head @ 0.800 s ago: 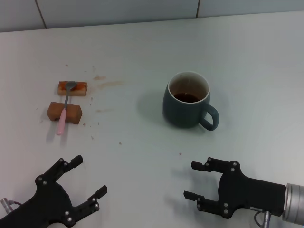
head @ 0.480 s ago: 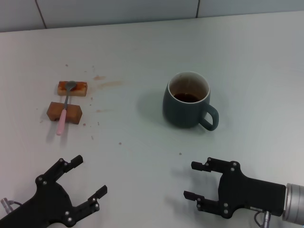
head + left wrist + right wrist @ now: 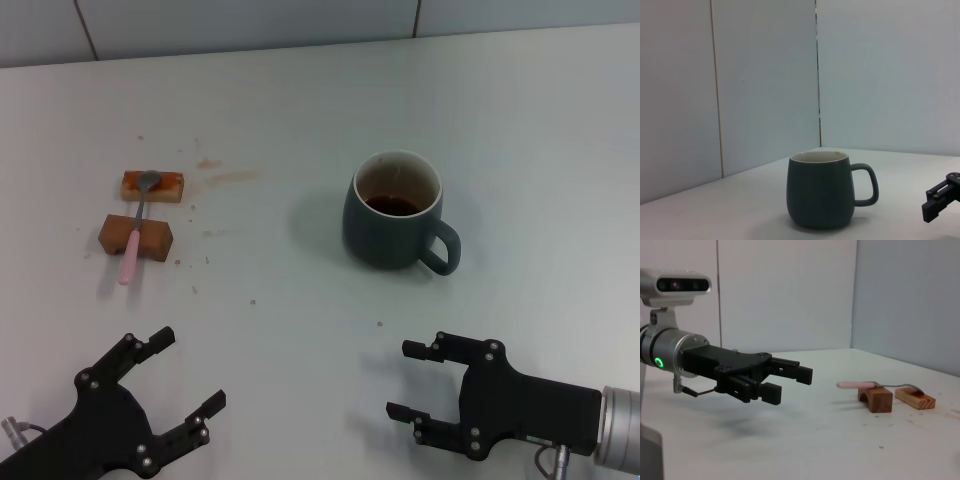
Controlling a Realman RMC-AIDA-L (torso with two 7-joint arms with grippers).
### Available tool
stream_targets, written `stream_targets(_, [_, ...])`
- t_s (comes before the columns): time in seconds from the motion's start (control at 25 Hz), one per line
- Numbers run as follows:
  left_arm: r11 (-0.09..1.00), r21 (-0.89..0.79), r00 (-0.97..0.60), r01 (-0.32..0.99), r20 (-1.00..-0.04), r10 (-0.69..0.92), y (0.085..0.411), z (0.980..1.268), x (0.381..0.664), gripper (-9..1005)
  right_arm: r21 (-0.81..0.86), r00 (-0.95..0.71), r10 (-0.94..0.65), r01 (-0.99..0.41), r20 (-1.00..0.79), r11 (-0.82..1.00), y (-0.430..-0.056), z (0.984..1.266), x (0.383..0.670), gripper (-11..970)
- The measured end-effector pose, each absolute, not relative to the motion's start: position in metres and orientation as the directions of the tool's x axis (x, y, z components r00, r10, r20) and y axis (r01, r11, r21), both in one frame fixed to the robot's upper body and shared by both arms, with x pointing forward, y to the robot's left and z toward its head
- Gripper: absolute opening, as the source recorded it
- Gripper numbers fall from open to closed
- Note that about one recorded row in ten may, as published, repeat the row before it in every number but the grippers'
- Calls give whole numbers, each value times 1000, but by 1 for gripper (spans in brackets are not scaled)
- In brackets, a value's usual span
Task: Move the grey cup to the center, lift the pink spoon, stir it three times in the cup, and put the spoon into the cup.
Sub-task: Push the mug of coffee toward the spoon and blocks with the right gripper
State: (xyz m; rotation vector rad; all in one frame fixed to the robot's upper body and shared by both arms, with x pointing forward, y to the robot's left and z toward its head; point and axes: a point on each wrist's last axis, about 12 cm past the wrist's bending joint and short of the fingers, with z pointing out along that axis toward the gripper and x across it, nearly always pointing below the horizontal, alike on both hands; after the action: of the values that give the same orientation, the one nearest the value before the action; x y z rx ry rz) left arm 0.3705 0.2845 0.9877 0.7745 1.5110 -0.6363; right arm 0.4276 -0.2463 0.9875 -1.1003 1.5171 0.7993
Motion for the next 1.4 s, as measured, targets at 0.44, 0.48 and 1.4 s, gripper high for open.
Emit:
stream_targets(0.44, [621,51,-11,782,-995,95,284,988,370,849,-57,-28,-231,-934,-973,354,-246,987,427,665])
stream_targets(0.48, [621,50,-11,782,-995,95,284,988,370,849,-58,-27,-231,-934,-973,354,-246,988,427,665])
stream_targets(1.4, [624,49,-8,780,-996,89,283,989,370,843,-67,-12,-213,-930,-977,360,-246,989,423,664])
